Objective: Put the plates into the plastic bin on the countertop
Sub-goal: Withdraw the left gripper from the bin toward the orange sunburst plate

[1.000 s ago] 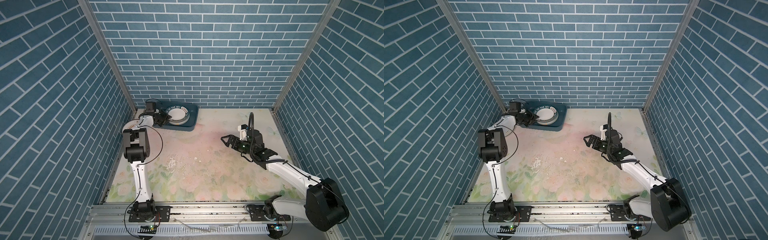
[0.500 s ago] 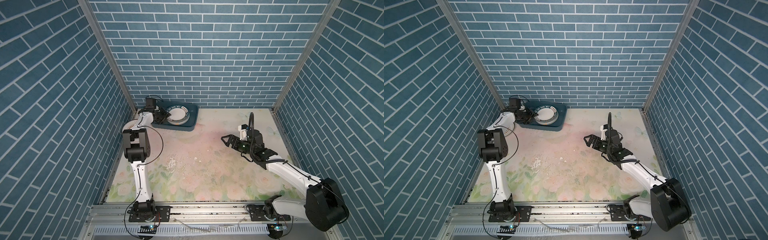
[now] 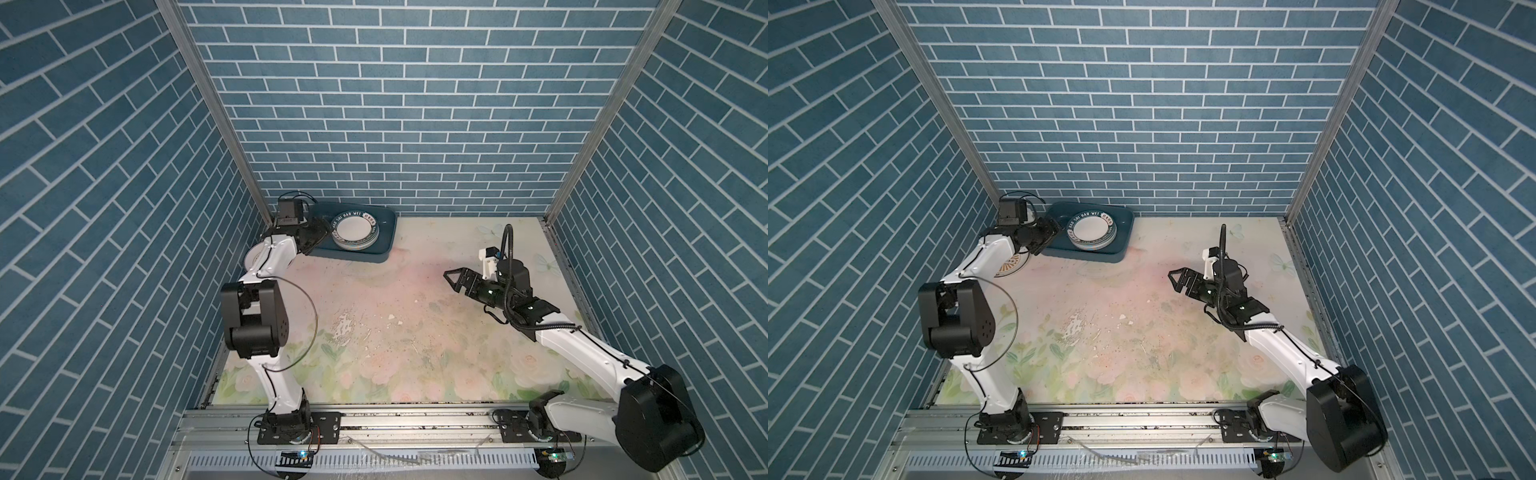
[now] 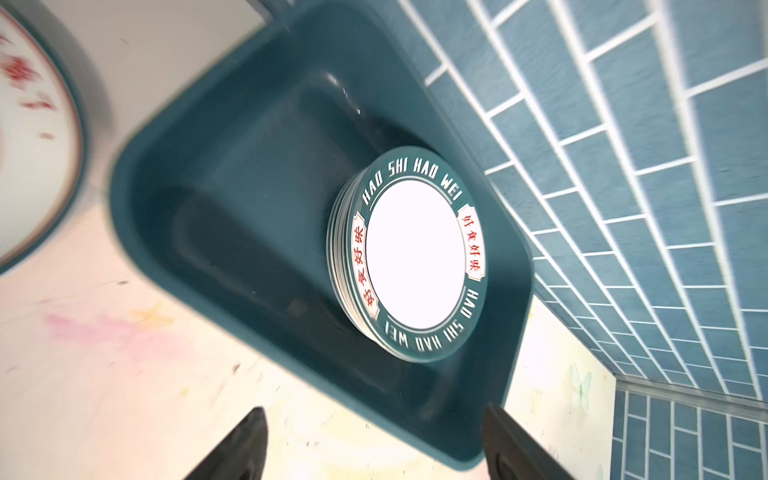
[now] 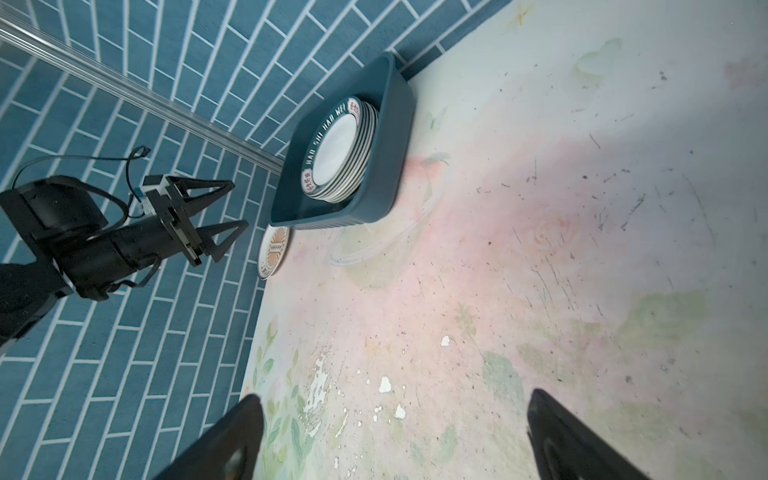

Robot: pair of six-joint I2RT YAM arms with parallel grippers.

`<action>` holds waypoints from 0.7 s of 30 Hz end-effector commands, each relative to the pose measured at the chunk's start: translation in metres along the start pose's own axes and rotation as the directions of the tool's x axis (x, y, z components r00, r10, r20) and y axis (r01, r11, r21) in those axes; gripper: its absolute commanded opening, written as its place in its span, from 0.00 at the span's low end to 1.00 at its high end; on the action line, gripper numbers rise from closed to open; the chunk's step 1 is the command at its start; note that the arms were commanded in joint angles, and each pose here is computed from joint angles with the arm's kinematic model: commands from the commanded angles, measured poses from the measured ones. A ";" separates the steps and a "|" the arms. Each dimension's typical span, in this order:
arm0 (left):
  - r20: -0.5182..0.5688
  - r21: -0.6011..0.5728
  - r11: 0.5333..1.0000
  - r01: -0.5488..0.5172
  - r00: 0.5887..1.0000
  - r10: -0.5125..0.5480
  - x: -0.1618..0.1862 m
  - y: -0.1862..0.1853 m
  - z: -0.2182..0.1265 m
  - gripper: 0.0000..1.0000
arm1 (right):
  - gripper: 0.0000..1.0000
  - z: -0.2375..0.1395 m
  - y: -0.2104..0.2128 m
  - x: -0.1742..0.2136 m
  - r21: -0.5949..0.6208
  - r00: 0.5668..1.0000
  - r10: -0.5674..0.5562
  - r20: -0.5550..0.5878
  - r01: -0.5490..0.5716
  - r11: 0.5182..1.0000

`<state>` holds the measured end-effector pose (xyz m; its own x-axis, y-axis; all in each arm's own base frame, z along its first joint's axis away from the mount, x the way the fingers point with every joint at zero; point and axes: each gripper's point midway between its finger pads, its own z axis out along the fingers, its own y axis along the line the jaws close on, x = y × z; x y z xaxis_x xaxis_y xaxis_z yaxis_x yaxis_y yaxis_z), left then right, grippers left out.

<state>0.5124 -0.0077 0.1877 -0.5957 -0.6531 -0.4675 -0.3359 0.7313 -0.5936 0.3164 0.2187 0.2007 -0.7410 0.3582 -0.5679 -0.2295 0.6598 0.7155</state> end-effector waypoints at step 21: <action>0.258 0.020 0.905 0.426 0.872 -0.416 0.025 0.171 -0.086 1.00 | 0.98 -0.032 0.015 0.001 -0.090 0.995 0.053 0.083 -0.046 0.995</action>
<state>0.3671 0.1127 0.1218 -0.2351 -0.9098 -0.3421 -0.5940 0.4131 -0.6903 0.2908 0.2048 0.2210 -0.6984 0.4274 -0.5741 -0.2508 0.6050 0.7557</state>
